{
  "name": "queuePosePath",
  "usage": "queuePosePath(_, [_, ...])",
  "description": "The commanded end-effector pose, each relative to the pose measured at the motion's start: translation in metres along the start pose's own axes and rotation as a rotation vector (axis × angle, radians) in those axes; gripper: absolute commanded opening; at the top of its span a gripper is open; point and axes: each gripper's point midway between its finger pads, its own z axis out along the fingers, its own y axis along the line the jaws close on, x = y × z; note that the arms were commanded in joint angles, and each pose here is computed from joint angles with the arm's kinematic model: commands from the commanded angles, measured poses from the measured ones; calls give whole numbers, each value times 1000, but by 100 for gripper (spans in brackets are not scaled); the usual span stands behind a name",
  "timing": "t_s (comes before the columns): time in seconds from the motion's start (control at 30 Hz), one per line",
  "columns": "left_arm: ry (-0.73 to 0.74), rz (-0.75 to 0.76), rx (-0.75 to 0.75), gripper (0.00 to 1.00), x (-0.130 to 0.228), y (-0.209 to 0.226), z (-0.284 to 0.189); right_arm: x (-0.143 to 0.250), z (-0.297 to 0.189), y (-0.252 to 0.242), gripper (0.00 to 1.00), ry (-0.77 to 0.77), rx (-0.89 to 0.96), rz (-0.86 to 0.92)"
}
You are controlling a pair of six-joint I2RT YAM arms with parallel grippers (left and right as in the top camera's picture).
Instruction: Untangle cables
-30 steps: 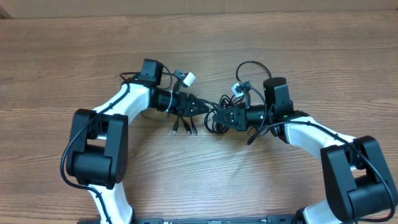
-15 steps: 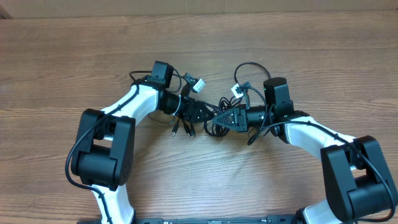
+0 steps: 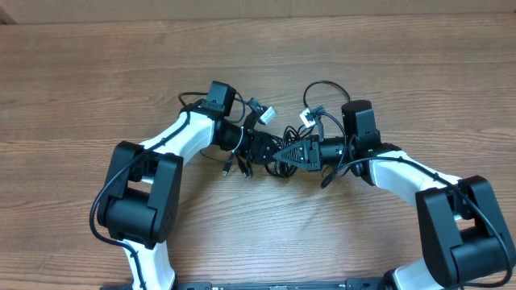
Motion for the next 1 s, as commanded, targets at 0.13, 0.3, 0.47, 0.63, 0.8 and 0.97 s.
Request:
queuePosePath(0.13, [43, -11, -74, 38, 10, 13, 8, 5, 0, 1, 4, 9, -25, 13])
queuePosePath(0.3, [42, -17, -77, 36, 9, 13, 9, 5, 0, 1, 4, 9, -24, 13])
queuePosePath(0.47, [34, -8, -82, 34, 6, 14, 9, 5, 0, 1, 4, 9, -24, 13])
queuePosePath(0.63, [42, -83, -141, 4, 9, 24, 8, 4, 0, -1, 4, 6, -15, 13])
queuePosePath(0.8, [45, -175, -263, 4, 13, 43, 1, 1, -1, -21, 4, -22, 102, 74])
queuePosePath(0.97, [24, -184, -294, 4, 9, 37, -21, 2, -9, -57, 4, -65, 310, 182])
